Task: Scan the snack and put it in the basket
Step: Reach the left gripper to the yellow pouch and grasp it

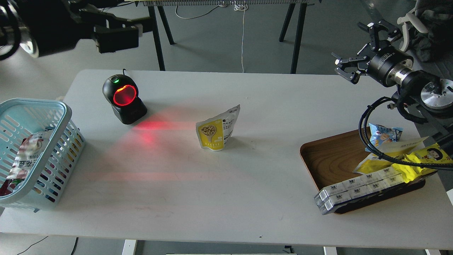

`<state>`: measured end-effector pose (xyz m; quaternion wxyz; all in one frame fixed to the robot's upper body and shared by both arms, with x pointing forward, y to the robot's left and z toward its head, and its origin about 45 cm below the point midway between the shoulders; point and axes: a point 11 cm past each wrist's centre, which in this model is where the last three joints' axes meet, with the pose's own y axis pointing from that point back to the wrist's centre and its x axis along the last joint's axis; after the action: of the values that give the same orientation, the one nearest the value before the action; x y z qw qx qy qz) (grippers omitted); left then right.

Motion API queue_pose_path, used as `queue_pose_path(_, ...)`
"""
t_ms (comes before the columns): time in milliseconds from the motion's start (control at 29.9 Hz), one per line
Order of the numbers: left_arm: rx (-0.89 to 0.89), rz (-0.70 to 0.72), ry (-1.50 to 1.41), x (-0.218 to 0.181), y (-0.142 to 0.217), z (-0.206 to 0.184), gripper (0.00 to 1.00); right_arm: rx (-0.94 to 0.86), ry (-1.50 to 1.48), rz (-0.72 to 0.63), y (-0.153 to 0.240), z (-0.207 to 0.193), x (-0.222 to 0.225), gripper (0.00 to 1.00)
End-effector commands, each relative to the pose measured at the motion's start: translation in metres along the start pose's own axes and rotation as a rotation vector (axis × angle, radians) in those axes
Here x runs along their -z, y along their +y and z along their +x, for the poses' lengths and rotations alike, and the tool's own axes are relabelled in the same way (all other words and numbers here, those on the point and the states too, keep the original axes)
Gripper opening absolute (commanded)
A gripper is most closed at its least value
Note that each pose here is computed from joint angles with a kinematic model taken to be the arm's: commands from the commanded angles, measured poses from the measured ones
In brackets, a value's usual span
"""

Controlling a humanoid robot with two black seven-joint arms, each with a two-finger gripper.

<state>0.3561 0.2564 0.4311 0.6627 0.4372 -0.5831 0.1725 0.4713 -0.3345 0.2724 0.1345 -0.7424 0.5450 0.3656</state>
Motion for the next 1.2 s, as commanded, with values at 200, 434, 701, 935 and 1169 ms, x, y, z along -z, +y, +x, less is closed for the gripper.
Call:
queue_pose_path(200,0.110,-0.040,-0.256,-0.037,-0.052,-0.048,1.00,0.011,-0.008,-0.015,-0.005,-0.004,-0.009,0.94)
queue_pose_path(434,0.143,-0.041,-0.343,-0.064,-0.079,-0.081,1.00,0.010,-0.006,-0.019,-0.005,-0.004,-0.011,0.94)
queue_pose_path(701,0.170,-0.076,-0.322,-0.090,-0.094,-0.119,1.00,-0.007,-0.027,-0.031,-0.005,0.011,-0.037,0.96)
queue_pose_path(935,0.190,-0.148,-0.246,-0.118,-0.102,-0.143,1.00,0.026,-0.037,-0.046,-0.007,0.008,-0.049,0.96)
queue_pose_path(1169,0.178,-0.166,-0.212,-0.129,-0.116,-0.143,1.00,0.028,-0.037,-0.046,-0.007,0.008,-0.049,0.96)
